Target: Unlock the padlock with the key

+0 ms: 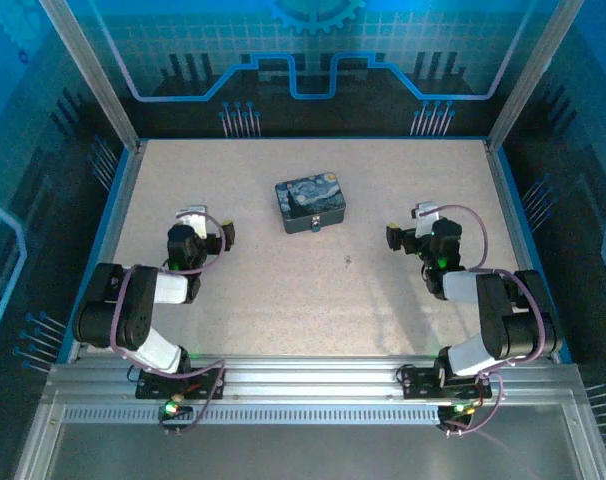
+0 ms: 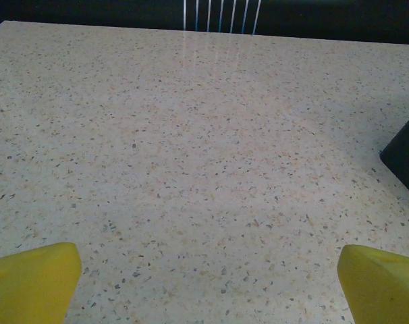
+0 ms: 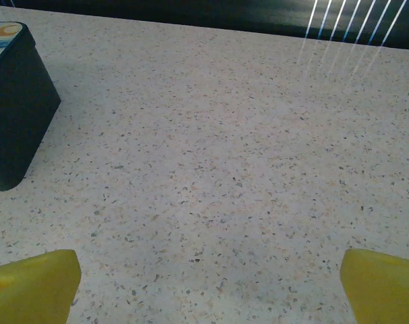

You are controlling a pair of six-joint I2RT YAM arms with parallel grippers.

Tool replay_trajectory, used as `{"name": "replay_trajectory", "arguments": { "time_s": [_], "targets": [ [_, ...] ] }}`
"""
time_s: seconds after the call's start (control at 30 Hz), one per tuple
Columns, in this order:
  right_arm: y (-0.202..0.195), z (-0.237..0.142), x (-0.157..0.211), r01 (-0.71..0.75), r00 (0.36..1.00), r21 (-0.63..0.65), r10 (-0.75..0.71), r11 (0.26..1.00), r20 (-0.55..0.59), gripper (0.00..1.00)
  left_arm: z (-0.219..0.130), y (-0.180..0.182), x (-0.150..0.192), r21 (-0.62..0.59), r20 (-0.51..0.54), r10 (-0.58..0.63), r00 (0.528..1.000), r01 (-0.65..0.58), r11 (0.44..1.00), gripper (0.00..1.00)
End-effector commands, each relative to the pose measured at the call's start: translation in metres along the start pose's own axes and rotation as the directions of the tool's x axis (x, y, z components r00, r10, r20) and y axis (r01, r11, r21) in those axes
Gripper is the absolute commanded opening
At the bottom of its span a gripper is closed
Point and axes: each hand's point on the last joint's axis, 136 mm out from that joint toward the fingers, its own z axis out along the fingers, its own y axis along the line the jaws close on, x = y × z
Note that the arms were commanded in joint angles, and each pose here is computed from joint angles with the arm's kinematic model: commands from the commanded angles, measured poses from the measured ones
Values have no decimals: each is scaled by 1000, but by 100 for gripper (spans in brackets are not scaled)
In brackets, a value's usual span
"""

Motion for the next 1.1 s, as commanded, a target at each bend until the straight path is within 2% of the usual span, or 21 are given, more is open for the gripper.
{"name": "replay_trajectory", "arguments": {
  "time_s": [0.0, 0.6, 0.73, 0.8, 0.87, 1.0, 1.07],
  "targets": [
    [-2, 3, -4, 5, 1000, -6, -5, 1000, 4, 100, 1, -4, -8, 27, 18, 4, 1000, -4, 1000, 99],
    [-3, 3, -4, 1, 1000, -12, -1, 1000, 8, 100, 0, -1, -10, 14, 27, -8, 1000, 7, 1000, 99],
    [-16, -2, -13, -29, 999, 65, 30, 997, -17, 100, -20, 4, -28, -24, 66, -21, 998, 23, 999, 99],
    [-21, -8, -21, -56, 996, 92, 62, 994, -68, 100, -31, 3, -39, -22, 42, -54, 998, 55, 998, 99],
    [-14, -12, -26, -62, 988, 61, 69, 996, -136, 100, -42, -1, -49, -8, 16, -133, 991, 134, 991, 99],
    [11, -32, -26, -106, 944, -13, 96, 994, -317, 100, -53, -14, -65, 28, -74, -384, 920, 387, 922, 99],
    [31, -43, -27, -157, 920, -73, 119, 985, -374, 100, -55, -30, -70, 95, -128, -454, 882, 467, 879, 99]
  ]
}}
